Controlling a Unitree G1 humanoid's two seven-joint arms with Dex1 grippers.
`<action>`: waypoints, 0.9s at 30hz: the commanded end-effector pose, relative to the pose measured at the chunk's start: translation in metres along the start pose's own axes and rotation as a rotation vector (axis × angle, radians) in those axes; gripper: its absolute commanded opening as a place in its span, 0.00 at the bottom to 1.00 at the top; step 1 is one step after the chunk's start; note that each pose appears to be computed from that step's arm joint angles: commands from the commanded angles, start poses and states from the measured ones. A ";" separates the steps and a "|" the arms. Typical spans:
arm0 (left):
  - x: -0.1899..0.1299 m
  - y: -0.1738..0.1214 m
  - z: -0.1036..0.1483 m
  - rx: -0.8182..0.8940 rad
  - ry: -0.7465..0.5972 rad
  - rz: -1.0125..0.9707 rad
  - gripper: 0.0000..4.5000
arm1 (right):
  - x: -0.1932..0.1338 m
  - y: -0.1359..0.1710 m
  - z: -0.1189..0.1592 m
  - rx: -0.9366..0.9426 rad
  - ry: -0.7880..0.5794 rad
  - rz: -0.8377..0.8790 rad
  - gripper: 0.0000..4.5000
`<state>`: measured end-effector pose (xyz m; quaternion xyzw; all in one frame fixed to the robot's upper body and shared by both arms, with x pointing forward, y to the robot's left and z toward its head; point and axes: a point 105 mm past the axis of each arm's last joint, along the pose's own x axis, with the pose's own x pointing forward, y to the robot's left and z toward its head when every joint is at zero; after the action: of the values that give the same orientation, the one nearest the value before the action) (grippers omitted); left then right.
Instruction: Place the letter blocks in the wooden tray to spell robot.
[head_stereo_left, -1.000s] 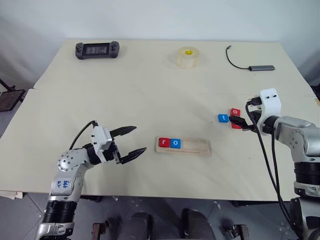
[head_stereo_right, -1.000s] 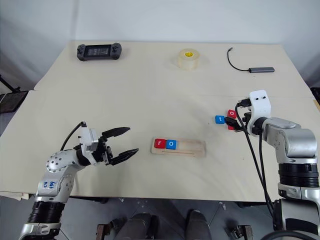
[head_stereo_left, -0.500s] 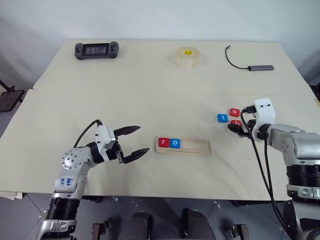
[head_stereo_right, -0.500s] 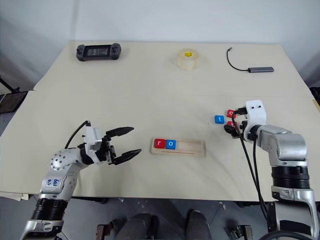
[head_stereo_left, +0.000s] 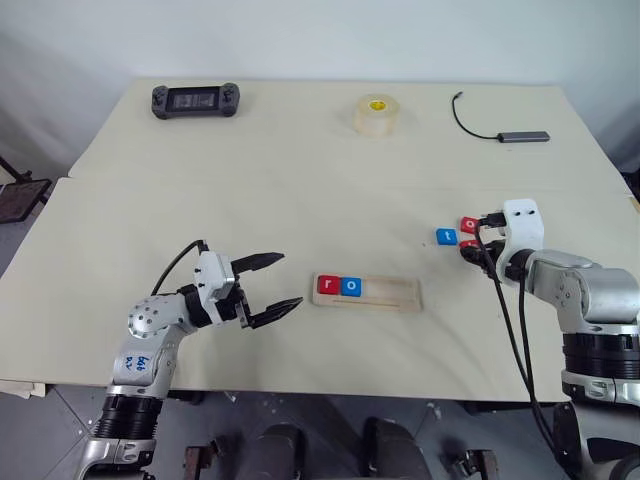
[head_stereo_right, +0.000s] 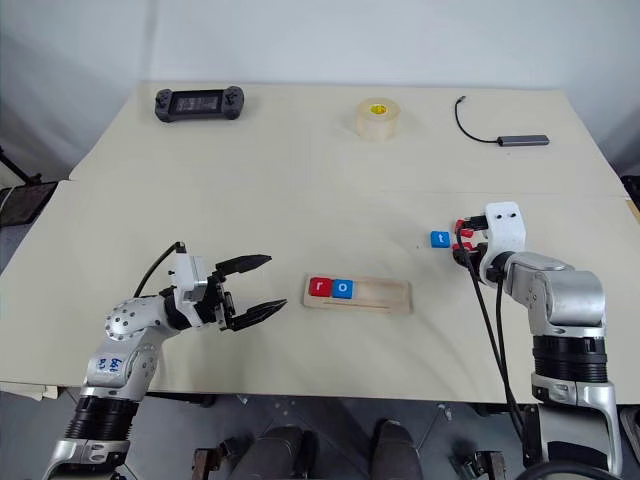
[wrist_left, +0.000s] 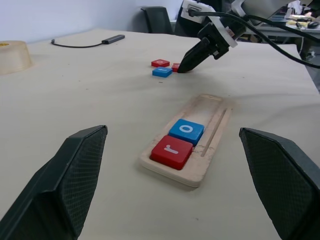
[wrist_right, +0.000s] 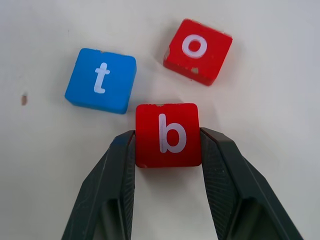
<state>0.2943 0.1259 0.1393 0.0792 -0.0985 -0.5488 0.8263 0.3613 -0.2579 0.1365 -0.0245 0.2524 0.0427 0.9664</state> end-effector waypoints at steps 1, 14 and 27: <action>0.006 0.001 0.009 0.029 -0.040 -0.032 1.00 | -0.023 0.001 0.006 0.011 -0.035 -0.022 0.33; 0.018 0.000 0.005 0.003 -0.042 -0.126 1.00 | -0.063 0.031 -0.047 0.148 0.016 -0.096 0.33; 0.013 0.004 0.007 0.026 -0.038 -0.117 1.00 | -0.075 0.022 -0.019 -0.079 -0.016 0.130 0.98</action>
<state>0.3027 0.1114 0.1420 0.0760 -0.1010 -0.5988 0.7909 0.2819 -0.2477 0.1433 -0.0348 0.2732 0.0626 0.9593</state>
